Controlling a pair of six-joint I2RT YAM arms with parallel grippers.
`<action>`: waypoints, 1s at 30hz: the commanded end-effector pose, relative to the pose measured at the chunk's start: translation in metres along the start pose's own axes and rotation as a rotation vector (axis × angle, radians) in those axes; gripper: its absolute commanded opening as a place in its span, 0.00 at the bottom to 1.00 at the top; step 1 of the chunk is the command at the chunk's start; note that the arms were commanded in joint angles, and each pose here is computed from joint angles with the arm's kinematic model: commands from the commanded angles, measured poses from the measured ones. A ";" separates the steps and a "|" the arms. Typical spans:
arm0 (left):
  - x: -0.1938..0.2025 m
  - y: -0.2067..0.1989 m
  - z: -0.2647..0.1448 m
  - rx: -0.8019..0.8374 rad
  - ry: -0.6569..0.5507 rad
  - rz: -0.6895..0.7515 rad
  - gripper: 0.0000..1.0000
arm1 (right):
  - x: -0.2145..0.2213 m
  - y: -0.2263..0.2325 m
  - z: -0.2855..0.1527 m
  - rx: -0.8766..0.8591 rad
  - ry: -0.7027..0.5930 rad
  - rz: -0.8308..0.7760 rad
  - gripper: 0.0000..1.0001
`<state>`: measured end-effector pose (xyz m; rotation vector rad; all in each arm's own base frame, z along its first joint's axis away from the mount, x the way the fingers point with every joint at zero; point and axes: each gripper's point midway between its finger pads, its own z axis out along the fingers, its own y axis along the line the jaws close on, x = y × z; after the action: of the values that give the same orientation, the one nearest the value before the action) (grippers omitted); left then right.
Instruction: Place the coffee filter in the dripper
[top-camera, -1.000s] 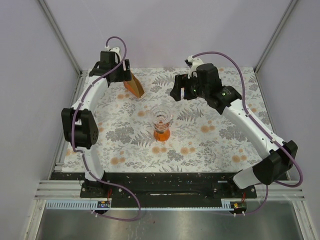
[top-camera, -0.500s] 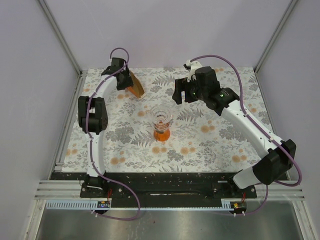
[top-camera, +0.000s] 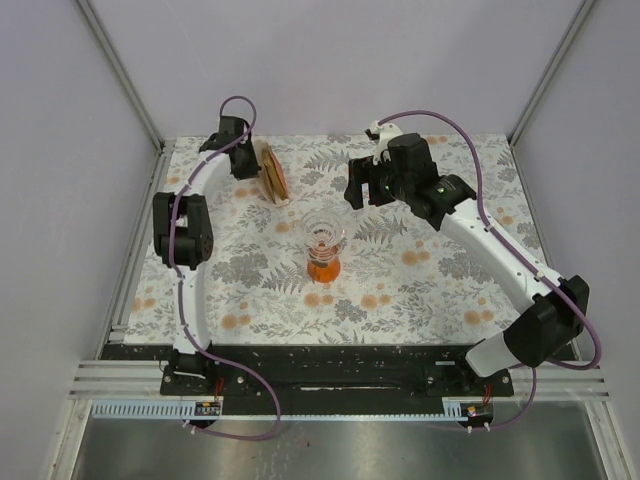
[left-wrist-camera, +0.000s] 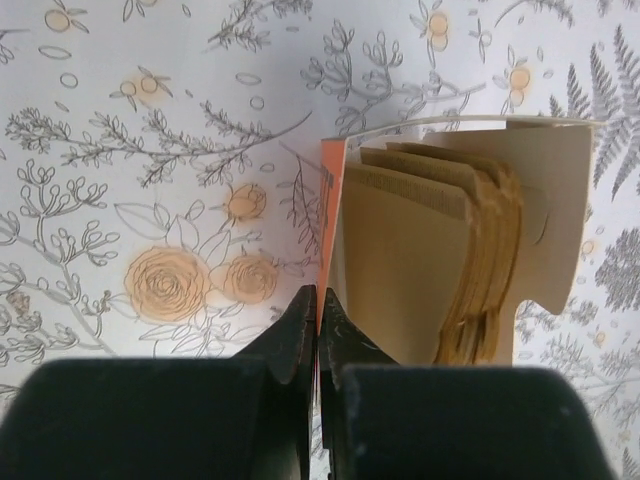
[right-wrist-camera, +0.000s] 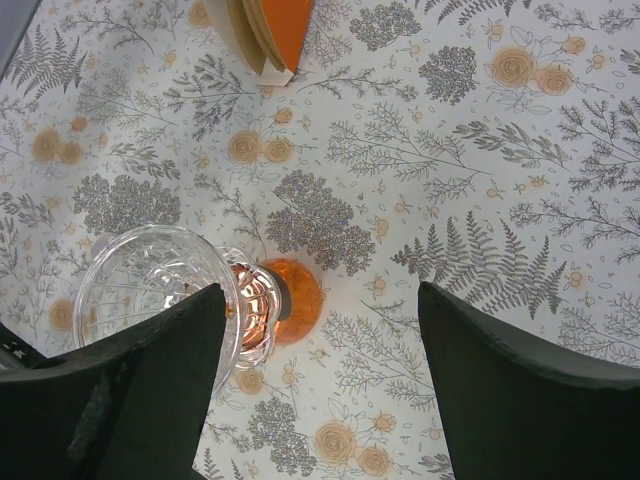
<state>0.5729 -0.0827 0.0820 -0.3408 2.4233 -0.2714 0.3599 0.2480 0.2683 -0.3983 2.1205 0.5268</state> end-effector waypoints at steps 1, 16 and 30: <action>-0.027 -0.012 -0.052 0.102 -0.078 0.095 0.00 | -0.013 0.000 -0.012 0.003 -0.047 -0.005 0.85; 0.050 0.002 -0.210 0.264 0.005 0.626 0.00 | -0.062 0.050 -0.047 -0.180 -0.167 -0.032 0.77; 0.084 -0.012 -0.343 0.286 -0.060 1.044 0.00 | -0.092 0.165 -0.028 -0.515 -0.224 -0.177 0.79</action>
<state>0.3164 -0.0861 0.2783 0.8306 2.1886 -0.2263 0.3194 0.3617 0.3667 -0.7104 1.8266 0.8668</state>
